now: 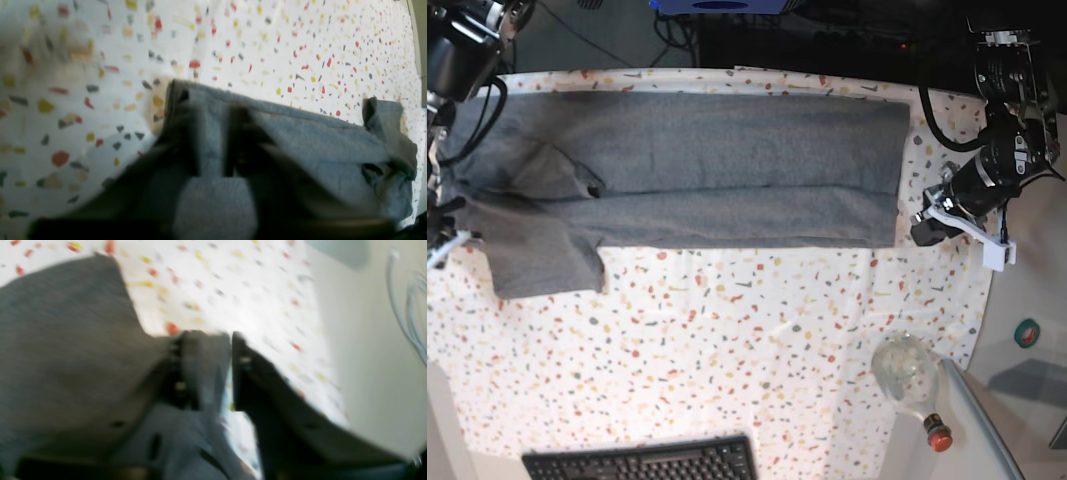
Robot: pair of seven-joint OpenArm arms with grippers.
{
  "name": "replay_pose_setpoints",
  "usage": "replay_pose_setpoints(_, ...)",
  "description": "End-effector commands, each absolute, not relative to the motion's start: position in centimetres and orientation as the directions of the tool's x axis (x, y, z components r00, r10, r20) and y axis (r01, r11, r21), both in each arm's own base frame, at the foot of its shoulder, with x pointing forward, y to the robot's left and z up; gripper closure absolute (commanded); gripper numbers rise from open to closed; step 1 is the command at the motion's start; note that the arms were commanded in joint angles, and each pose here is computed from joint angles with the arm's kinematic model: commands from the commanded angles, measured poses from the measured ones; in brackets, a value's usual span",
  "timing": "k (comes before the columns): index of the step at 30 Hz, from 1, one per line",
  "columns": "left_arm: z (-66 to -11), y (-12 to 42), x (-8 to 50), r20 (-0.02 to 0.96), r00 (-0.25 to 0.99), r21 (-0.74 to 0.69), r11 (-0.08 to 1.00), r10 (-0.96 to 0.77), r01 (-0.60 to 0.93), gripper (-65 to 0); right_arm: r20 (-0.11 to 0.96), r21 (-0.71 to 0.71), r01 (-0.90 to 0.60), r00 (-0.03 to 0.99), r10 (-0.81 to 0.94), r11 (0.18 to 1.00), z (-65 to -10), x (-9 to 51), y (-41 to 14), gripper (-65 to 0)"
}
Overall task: Layout the t-shirt on the table in an organized manner, then fold the t-shirt properly
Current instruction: 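Release the shirt and reposition both grippers at the folded strip's ends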
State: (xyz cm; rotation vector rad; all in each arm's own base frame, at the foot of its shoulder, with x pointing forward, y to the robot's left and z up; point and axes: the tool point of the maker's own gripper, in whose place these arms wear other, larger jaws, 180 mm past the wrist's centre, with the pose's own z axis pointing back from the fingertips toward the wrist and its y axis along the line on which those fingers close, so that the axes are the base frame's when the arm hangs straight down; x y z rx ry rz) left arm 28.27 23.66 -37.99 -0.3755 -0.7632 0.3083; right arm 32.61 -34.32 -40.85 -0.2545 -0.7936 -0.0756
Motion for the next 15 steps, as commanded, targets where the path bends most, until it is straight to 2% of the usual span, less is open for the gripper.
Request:
replay_pose_setpoints(1, -36.9, 24.9, 29.2, 0.643, 0.652, -0.427, 0.895, 0.402, -0.131, 0.0, 0.751, -0.207, 0.160, 0.658, 0.053, 0.965, -39.0, 35.2, -35.0, 0.0)
replay_pose_setpoints(6, -38.5, 27.9, 27.2, 0.609, 0.647, -0.417, 0.879, 0.459, -0.231, 0.0, 0.758, -0.037, 0.144, 0.649, -0.066, 0.989, -41.2, 41.5, -32.1, 0.0)
replay_pose_setpoints(9, -38.6, 30.1, 25.7, 0.607, 0.627, -0.400, 0.870, 0.488, -0.289, 0.0, 0.735, 0.010, 0.129, 0.671, -0.095, 0.992, -42.4, 42.9, -31.6, -0.3)
replay_pose_setpoints(11, -38.5, 31.9, 24.6, 0.610, 0.606, -0.386, 0.859, 0.510, -0.335, 0.0, 0.708, 0.016, 0.101, 0.702, -0.083, 0.995, -43.4, 43.2, -31.1, -21.3)
replay_pose_setpoints(13, -38.4, 33.5, 23.4, 0.612, 0.588, -0.372, 0.849, 0.528, -0.375, 0.0, 0.703, -0.003, 0.071, 0.709, -0.049, 0.997, -43.9, 43.1, -30.9, -38.1)
replay_pose_setpoints(15, -38.1, 34.9, 22.3, 0.620, 0.571, -0.358, 0.842, 0.538, -0.404, 0.0, 0.717, -0.015, 0.076, 0.696, -0.042, 0.997, -44.1, 43.2, -31.0, -48.3)
